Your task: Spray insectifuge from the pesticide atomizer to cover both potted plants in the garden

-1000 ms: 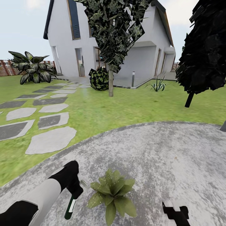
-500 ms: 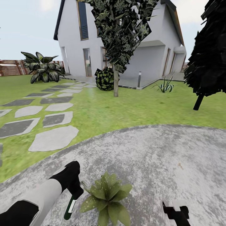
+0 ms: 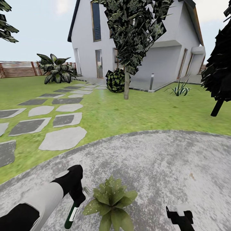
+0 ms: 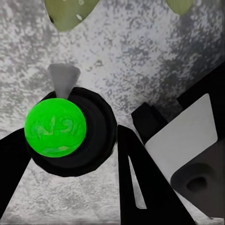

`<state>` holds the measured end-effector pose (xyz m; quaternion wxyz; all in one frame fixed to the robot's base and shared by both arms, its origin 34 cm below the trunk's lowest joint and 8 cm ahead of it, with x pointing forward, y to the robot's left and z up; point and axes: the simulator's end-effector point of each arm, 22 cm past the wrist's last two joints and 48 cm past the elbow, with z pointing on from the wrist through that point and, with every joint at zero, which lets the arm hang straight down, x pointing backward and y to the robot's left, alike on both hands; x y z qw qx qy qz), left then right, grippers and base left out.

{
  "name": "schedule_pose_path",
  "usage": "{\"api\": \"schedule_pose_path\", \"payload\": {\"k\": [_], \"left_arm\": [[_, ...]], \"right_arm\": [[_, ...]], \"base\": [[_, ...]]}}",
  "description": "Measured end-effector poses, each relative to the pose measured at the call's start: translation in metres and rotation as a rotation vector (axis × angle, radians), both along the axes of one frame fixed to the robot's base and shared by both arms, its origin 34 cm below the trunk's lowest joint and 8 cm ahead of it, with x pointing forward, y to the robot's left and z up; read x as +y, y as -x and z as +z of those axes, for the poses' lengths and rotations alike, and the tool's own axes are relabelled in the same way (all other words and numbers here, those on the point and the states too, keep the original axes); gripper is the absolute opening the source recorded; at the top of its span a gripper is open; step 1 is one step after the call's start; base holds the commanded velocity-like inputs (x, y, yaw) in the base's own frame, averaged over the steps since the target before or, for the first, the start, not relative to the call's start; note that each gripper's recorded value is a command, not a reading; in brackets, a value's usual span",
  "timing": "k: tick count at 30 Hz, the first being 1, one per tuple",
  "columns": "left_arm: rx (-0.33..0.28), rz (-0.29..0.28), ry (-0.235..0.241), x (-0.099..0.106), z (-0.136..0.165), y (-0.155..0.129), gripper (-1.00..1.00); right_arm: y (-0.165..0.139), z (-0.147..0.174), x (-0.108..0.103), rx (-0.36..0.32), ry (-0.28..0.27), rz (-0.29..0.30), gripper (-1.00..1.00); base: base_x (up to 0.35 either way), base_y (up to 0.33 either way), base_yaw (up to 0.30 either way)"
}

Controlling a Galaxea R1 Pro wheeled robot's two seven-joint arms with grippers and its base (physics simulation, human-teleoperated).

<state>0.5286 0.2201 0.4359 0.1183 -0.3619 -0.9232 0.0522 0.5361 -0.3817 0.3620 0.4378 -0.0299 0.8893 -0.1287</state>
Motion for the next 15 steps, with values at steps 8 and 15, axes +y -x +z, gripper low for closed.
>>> {"api": "schedule_pose_path", "payload": {"k": [8, 15], "left_arm": [[0.009, -0.012, -0.003, -0.0026, 0.0004, 0.0025, -1.0], [0.009, -0.006, -0.007, 0.001, 0.0, 0.0026, -1.0]], "right_arm": [[-0.0002, 0.0001, 0.0001, 0.0, 0.0, 0.0, 1.0], [-0.0001, 0.0001, 0.0, 0.0, 0.0, 0.001, 1.0]], "base": [[0.0, -0.094, 0.266], [0.002, -0.268, 0.171]]}}
